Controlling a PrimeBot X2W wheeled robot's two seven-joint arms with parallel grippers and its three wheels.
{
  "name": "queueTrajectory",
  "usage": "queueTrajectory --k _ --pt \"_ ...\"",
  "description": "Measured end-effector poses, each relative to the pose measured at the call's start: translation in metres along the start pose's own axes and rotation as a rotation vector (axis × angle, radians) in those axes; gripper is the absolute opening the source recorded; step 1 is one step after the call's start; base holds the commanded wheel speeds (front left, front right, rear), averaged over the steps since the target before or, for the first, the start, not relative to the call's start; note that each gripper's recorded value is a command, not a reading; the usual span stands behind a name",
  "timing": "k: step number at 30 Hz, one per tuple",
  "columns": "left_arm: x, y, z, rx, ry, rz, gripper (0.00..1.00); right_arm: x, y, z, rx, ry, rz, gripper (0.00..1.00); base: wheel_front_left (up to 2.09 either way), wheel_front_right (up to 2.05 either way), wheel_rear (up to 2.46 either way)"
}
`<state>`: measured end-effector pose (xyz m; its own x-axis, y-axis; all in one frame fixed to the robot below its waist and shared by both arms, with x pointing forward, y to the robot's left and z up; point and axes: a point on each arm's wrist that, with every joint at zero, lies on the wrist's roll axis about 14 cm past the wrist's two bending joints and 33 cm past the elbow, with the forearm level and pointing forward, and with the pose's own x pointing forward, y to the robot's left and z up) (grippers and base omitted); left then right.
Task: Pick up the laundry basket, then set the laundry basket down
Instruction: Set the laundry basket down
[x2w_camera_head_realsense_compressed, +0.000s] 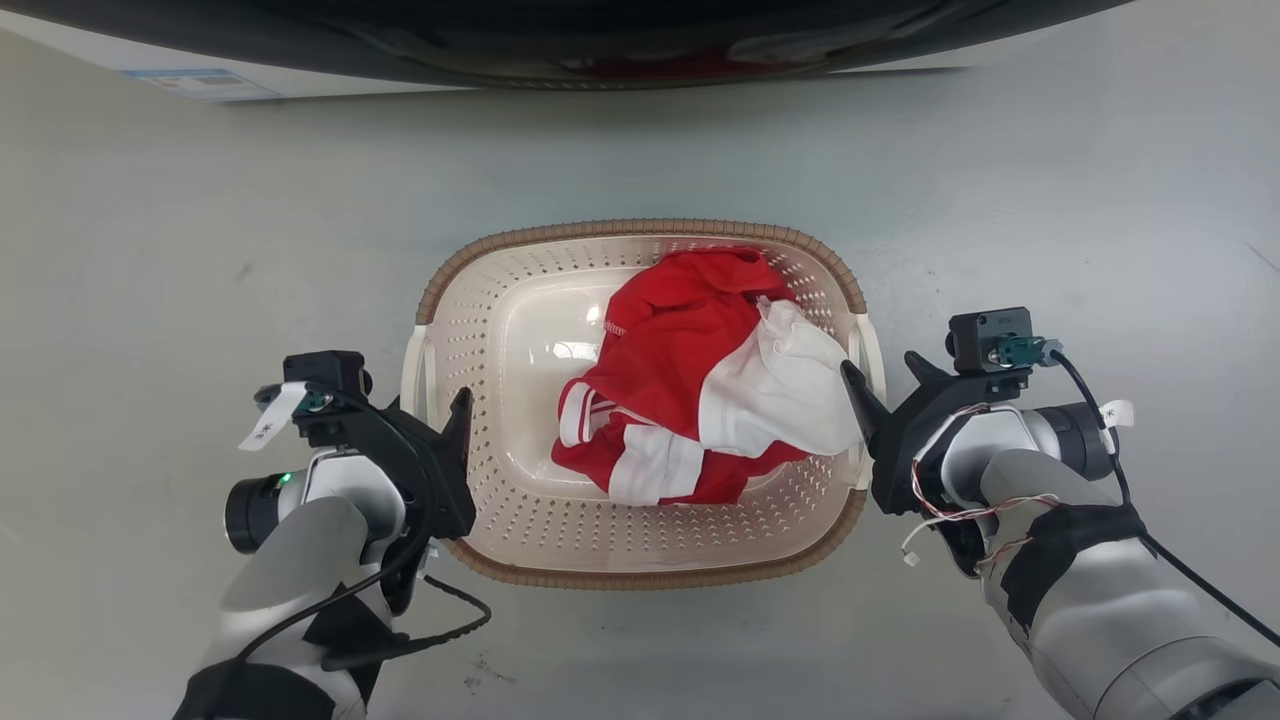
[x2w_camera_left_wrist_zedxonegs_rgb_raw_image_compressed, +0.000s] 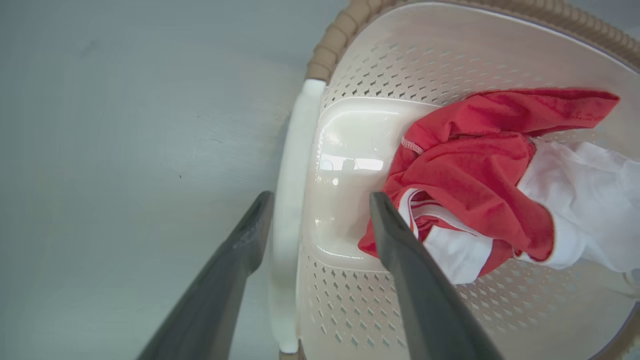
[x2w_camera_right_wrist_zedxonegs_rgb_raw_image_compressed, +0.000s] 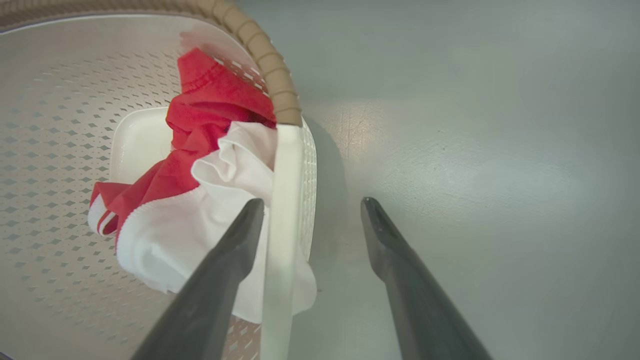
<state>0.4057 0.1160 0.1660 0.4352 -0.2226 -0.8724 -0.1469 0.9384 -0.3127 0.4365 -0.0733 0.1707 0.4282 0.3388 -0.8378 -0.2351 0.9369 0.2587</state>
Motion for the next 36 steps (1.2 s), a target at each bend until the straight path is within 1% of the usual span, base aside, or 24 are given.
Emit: queueTrajectory --k 8,11,18,26,30,36 --pt "-0.013 -0.005 0.008 0.007 -0.054 -0.012 1.0 -0.014 0.003 0.017 -0.014 -0.075 0.003 1.0 0.0 0.0 0.0" --pt "-0.022 -0.006 0.008 0.017 -0.08 -0.013 1.0 -0.024 0.006 0.017 -0.014 -0.101 0.005 1.0 0.0 0.0 0.0" --pt "-0.046 -0.005 0.027 0.057 -0.198 -0.012 1.0 -0.05 0.01 0.027 -0.017 -0.183 -0.004 1.0 0.0 0.0 0.0" --pt "-0.072 -0.005 0.036 0.071 -0.276 -0.015 1.0 -0.079 0.016 0.033 -0.011 -0.256 -0.005 1.0 0.0 0.0 0.0" --pt "-0.085 -0.014 0.045 0.095 -0.324 -0.039 1.0 -0.096 0.021 0.041 -0.005 -0.306 -0.004 1.0 0.0 0.0 0.0" --pt "-0.106 -0.033 0.065 0.134 -0.415 -0.084 1.0 -0.121 0.03 0.062 -0.004 -0.406 0.006 1.0 0.0 0.0 0.0"
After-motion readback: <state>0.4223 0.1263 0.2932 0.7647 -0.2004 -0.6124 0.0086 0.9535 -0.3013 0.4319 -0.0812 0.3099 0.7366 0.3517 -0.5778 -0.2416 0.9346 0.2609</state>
